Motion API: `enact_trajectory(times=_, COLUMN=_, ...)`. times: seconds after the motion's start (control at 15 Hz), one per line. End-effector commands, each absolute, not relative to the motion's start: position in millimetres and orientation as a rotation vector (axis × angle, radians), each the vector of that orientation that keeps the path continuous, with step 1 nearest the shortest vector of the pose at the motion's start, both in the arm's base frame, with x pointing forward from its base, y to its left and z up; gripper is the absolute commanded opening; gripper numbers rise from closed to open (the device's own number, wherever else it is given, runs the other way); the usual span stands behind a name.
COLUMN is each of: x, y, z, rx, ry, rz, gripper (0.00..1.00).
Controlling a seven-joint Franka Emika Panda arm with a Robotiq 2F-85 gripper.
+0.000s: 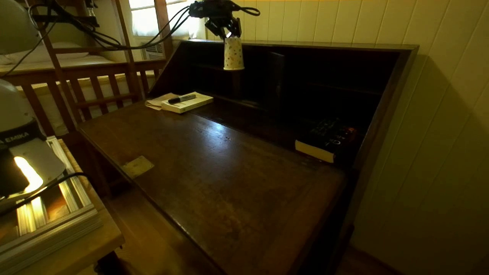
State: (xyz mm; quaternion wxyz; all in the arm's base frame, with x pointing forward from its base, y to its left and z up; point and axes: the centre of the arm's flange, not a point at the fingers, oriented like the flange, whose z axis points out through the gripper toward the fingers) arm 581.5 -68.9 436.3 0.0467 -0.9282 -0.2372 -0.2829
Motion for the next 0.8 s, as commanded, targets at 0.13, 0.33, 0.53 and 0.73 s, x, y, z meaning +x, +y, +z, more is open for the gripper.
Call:
enact_trajectory(times=0.13, x=574, y=-90, z=495, rx=-2.786, ry=-0.782, rz=-0.862, gripper=0.01)
enact_trajectory(times=0.33, x=574, y=-97, z=515, rx=-2.785, ry=-0.773, rz=-0.876, gripper=0.01)
enact_trajectory(times=0.53, x=573, y=-105, z=539, rx=-2.776, ry=-0.767, rz=-0.917, gripper=0.01)
enact_trajectory(times=0.73, x=576, y=-117, z=561, rx=-2.775, ry=-0.751, rz=-0.975, gripper=0.01)
